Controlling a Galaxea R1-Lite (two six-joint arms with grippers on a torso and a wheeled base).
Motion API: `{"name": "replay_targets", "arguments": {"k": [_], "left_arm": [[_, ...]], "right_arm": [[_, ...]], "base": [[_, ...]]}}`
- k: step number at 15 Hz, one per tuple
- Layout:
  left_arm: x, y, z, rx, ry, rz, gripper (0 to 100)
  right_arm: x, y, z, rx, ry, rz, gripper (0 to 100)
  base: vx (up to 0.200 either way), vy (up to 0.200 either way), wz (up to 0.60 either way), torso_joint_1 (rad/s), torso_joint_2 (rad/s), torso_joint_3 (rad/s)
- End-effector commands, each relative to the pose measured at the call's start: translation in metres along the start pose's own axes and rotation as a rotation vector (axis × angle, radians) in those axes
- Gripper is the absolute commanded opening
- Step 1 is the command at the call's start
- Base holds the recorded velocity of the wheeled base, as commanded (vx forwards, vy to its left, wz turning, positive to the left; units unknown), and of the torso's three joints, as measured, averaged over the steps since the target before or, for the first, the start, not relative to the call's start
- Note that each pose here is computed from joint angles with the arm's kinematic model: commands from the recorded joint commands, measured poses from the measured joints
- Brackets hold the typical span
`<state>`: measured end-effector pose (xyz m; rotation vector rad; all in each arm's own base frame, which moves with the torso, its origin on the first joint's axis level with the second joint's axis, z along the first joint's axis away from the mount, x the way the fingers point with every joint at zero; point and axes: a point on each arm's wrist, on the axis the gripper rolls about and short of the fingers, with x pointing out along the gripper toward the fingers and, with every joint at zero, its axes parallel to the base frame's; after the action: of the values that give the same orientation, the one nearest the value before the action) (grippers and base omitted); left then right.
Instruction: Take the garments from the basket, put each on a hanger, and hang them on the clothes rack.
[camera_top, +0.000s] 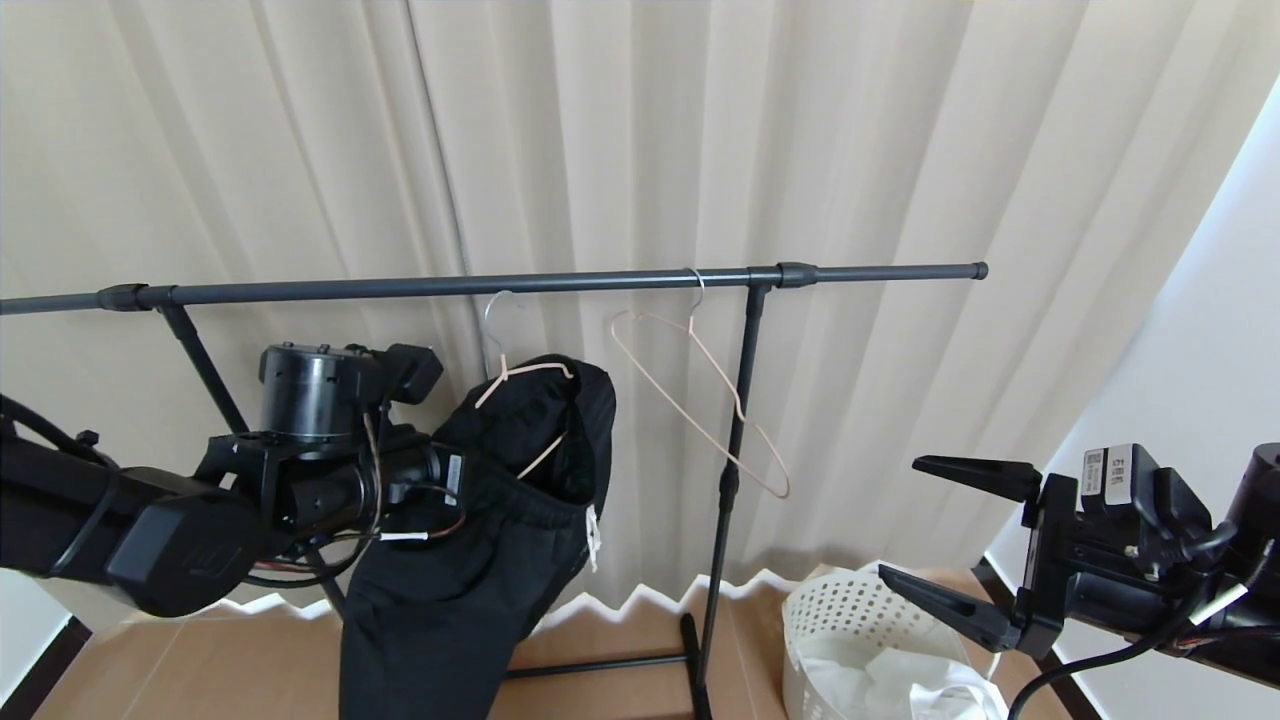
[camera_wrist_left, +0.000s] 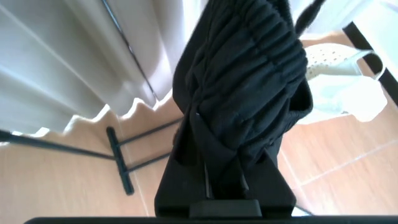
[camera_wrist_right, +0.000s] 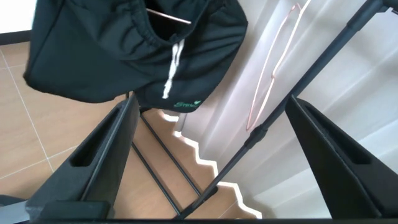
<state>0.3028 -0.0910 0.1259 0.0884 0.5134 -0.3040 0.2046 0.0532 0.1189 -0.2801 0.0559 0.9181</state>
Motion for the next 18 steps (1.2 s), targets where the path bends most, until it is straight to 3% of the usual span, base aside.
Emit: {"name": "replay_targets", "arguments": {"k": [1,8,18], "left_arm": [[0.018,0.001,0.007,-0.003,-0.008,0.004,0],[0.049,0.016,0.032,-0.02,-0.08,0.036,0],[0.098,0.023,0.04,-0.041,-0.103,0.046,0]], "right_arm": [[0.0,0.0,0.0,0.001,0.001,0.001,100],[0.0,0.0,0.001,-0.002,-0.003,0.0,100],[0.0,-0.001,0.0,-0.001,-0.001,-0.003,100]], "base": [[0.0,0.0,0.0,0.0,0.0,0.0],[0.0,0.0,0.0,0.0,0.0,0.0],[0.0,0.0,0.0,0.0,0.0,0.0]]}}
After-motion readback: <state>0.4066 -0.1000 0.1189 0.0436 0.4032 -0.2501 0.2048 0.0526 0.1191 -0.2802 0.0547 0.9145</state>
